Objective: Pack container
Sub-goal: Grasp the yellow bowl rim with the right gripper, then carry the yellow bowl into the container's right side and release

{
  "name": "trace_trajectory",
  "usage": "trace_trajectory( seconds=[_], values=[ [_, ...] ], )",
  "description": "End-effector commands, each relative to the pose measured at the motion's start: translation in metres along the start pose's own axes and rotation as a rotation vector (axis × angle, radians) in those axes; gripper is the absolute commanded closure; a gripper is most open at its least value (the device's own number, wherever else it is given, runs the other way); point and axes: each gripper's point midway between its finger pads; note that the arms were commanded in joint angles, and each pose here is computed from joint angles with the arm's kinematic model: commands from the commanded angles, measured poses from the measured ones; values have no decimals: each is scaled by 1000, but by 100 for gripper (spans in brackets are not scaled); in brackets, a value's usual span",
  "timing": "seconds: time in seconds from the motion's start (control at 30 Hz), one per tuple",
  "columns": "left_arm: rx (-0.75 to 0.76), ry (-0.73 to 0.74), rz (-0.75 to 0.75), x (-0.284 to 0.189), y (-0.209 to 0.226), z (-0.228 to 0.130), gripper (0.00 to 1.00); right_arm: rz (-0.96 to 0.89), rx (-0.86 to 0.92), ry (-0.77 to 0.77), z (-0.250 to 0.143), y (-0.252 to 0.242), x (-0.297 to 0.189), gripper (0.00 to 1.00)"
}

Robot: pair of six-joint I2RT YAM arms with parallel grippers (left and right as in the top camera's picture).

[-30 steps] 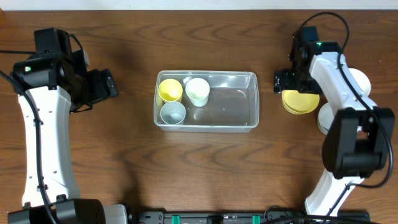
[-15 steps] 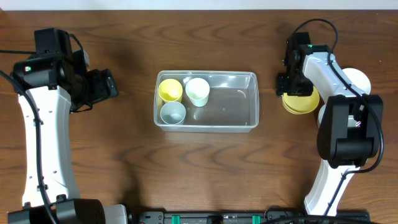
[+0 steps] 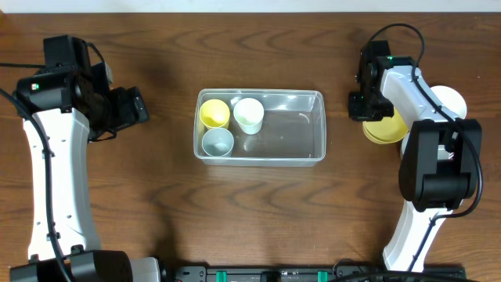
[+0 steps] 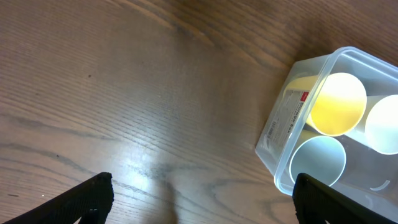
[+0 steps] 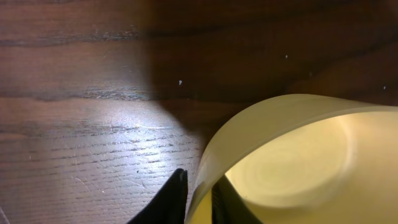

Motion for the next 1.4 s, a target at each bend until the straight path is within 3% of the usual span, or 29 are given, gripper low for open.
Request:
trace_trajectory(
  seconds=[0.0,0.07,0.2,0.43,0.63,0.77,0.87,1.03,1.37],
  values=[
    [-15,12,-6,2,1,-2,8,1,-10,-4,3,4,1,93],
    [-15,12,-6,2,1,-2,8,2,-10,-12,5,4,1,99],
    [-15,12,-6,2,1,-2,8,4,-12,-44,12,6,-8,99],
    [-15,12,-6,2,1,-2,8,14,-123,-196,43,25,-89,99],
    [-15,12,-6,2,1,-2,8,53,-265,-381,47,74,-182,99],
    [-15,12,-6,2,1,-2,8,213,-386,-426,22,135,-215,99],
    [-15,12,-6,2,1,-2,8,345,-410,-377,-3,177,-220,99],
    [-15,11,-6,1,1,-2,8,369,-400,-306,-30,211,-211,99],
    [-15,16,-5,2,1,-3,8,260,-323,-216,-44,204,-142,99]
  ],
)
Point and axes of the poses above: each gripper's point midway between its finger pads, its own x axis out along the fingers, its own y axis along the line the jaws close on, z = x × y, and after that the axes turned 4 degrees about -x, right-handed
